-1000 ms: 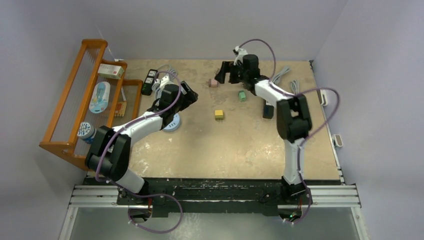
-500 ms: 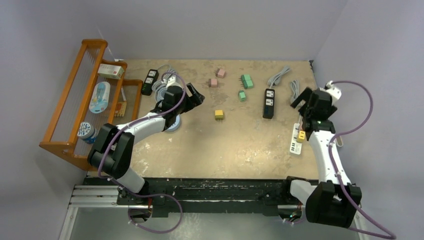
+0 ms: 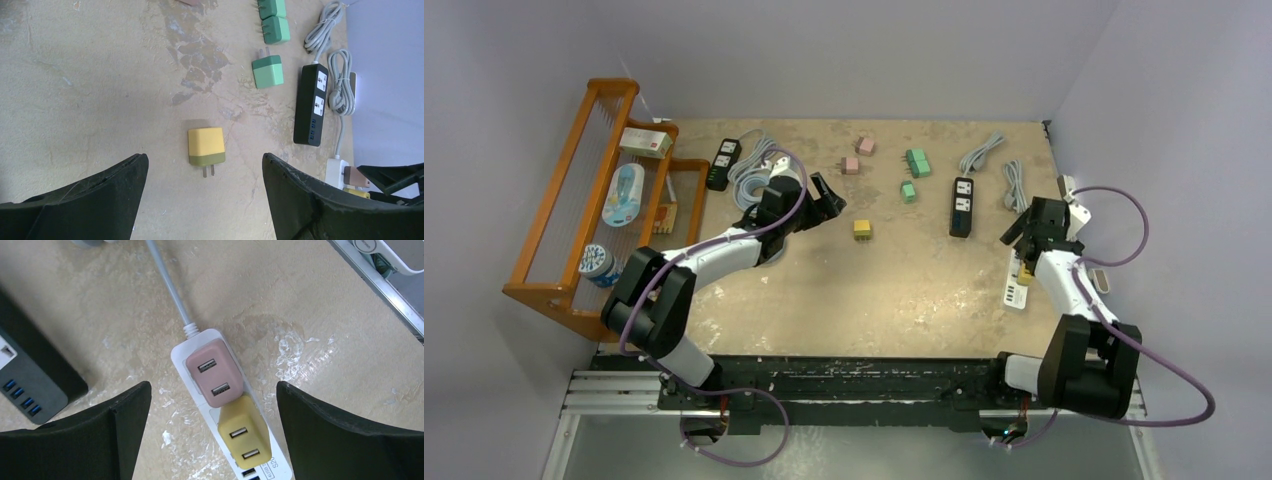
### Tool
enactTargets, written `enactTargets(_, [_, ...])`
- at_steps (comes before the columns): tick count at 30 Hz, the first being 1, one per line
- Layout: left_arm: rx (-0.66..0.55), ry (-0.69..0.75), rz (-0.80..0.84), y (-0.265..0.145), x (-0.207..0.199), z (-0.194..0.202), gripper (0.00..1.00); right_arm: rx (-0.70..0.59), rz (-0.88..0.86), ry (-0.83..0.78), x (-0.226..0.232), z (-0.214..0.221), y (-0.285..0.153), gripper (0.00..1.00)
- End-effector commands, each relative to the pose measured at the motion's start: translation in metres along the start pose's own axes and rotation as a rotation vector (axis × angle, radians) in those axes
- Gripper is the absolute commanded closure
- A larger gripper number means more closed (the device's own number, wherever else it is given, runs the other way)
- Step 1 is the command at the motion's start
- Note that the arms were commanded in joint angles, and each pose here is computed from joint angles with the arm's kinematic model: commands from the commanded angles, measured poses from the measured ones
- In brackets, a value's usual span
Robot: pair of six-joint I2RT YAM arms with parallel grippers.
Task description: Pull the plug off the socket
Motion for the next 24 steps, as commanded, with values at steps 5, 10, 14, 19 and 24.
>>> enactTargets(5, [-0.032, 0.040, 0.061, -0.003, -0.013, -0.007, 0.16, -0.083, 0.018, 0.085, 0.009, -0.016, 0.018, 0.09])
enactTargets(10, [-0.024, 0.048, 0.040, -0.002, -0.009, -0.004, 0.16, -0.040, 0.008, 0.076, 0.015, -0.008, 0.031, 0.11])
enactTargets(14, [-0.009, 0.076, 0.034, 0.003, -0.011, 0.005, 0.16, 0.029, -0.030, 0.095, 0.022, 0.006, 0.041, 0.21])
enactTargets(19, [0.013, 0.152, 0.061, 0.007, -0.030, 0.020, 0.16, 0.057, -0.066, 0.118, 0.026, 0.009, 0.038, 0.90])
enactTargets(24, [0.080, 0.187, 0.195, 0.021, -0.067, 0.048, 0.16, -0.001, -0.161, 0.166, 0.034, -0.014, 0.006, 1.00])
Point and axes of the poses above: each gripper's point midway between its finger pads, its own y axis out along the fingers, its own x axis along the line the jaws close on, z = x × y, the point moved 6 cm from there along -y, back along the fingers, and after that the axes turned 6 degrees about y, right-handed, at the moved point
